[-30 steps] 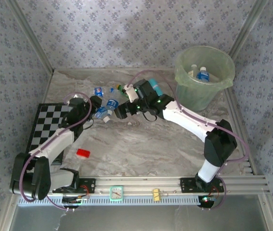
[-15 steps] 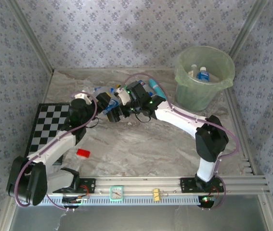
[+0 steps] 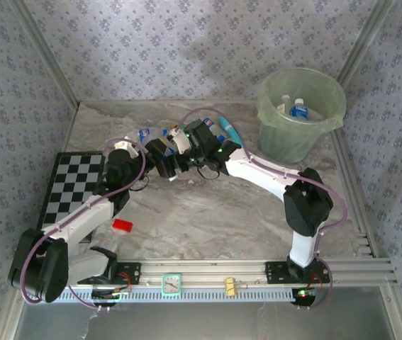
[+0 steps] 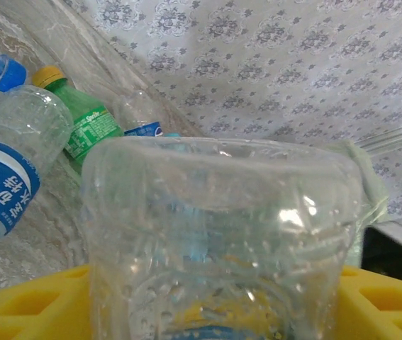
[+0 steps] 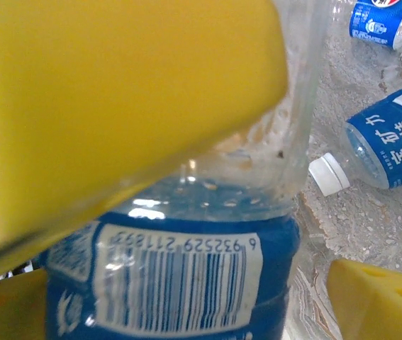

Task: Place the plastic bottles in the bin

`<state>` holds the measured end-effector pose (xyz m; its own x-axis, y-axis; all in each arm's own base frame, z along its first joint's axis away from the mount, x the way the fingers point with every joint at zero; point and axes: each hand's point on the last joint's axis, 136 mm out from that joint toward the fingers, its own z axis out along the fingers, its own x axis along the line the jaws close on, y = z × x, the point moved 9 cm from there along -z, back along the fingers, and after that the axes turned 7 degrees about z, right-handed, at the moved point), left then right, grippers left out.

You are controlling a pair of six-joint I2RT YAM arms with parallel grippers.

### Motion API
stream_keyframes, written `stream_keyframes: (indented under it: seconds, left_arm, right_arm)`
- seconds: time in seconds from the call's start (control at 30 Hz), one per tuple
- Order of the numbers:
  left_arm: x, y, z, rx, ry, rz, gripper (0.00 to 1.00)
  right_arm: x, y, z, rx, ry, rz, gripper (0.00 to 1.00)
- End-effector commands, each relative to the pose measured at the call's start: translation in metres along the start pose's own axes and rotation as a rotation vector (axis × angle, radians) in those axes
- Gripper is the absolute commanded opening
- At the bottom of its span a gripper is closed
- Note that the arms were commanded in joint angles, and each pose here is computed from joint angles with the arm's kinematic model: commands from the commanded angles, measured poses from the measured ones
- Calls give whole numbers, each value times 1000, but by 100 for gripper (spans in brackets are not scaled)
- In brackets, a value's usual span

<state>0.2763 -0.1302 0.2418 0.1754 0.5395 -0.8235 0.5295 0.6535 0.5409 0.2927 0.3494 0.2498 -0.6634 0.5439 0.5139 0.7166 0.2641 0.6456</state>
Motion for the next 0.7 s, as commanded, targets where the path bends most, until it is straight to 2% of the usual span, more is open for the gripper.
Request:
stream_keyframes:
  seconds: [0.0, 0.13, 0.3, 0.4, 0.5, 0.57, 0.67]
  left_arm:
    - [-8, 3, 0, -33, -64, -25, 70]
    - [-8, 2, 0, -35, -65, -30, 70]
    - [-8, 1, -1, -32, -58, -32, 71]
    - [-8, 1, -2, -30, -58, -34, 77]
    - [-9, 2, -5, -32, -46, -25, 93]
    - [-11, 4, -9, -42, -31, -7, 100]
    - [-15, 9, -17, -65, -3, 39, 100]
  right_arm:
    - [6, 4, 7, -4, 34, 5, 87]
    - [5, 4, 7, -8, 30, 4, 77]
    - [5, 4, 3, -23, 15, -8, 55]
    - [4, 3, -2, -32, 5, -12, 51]
    - [4, 2, -8, -41, -11, -15, 49]
    - [4, 1, -13, -48, -23, -16, 49]
    - [4, -2, -21, -57, -44, -15, 48]
